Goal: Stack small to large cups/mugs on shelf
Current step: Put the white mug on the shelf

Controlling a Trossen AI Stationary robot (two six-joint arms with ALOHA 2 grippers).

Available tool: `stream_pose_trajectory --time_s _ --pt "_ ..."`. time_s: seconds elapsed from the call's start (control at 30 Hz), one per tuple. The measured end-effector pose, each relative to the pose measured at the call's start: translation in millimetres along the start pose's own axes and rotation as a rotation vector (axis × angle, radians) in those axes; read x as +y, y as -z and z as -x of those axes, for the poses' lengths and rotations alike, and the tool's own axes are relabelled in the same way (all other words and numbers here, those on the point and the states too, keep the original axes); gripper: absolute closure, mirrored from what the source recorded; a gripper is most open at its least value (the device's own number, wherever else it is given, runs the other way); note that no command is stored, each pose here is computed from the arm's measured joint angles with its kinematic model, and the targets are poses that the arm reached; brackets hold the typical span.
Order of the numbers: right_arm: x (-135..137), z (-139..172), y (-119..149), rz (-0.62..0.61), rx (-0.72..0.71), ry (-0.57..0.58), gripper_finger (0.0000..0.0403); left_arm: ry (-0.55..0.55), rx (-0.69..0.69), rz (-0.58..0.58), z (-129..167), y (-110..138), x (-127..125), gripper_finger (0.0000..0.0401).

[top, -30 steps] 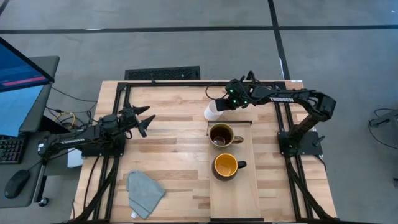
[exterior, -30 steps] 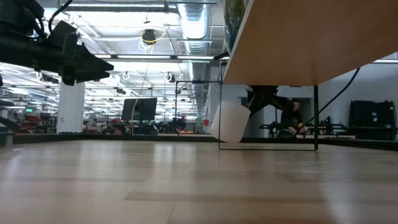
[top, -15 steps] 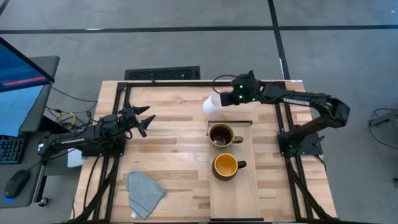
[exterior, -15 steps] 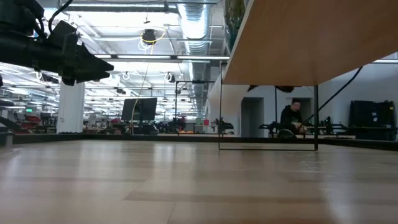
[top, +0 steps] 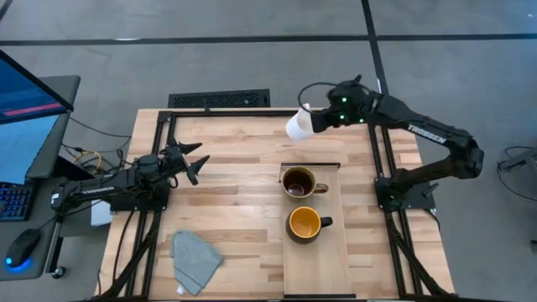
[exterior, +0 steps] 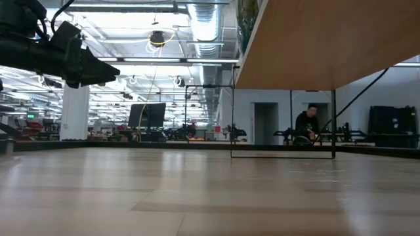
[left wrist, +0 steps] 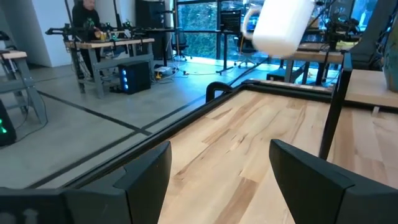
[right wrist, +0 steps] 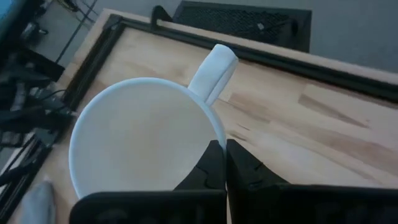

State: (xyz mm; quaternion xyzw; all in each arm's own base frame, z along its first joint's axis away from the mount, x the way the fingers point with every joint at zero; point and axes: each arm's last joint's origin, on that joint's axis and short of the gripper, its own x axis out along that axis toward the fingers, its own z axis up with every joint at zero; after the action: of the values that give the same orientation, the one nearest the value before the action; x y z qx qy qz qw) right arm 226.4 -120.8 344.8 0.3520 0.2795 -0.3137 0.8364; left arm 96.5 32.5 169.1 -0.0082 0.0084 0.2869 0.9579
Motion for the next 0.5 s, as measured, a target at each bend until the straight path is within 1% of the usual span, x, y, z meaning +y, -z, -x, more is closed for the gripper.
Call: stream_pose_trajectory --time_s 0.17,0.27,0.37,0.5 --pt "20 41 -10 0.039 0.021 -0.002 0.0397 0.0 0.0 0.0 0 0 0 0.014" --pt "28 69 -15 0.025 0.036 -0.007 0.0397 0.0 0.0 0.0 0 0 0 0.014" --pt "38 94 -16 0.003 0.048 -0.019 0.0397 0.0 0.0 0.0 0 0 0 0.014" --pt "47 122 -9 0.002 0.087 -0.034 0.0397 0.0 0.0 0.001 0 0 0 0.014"
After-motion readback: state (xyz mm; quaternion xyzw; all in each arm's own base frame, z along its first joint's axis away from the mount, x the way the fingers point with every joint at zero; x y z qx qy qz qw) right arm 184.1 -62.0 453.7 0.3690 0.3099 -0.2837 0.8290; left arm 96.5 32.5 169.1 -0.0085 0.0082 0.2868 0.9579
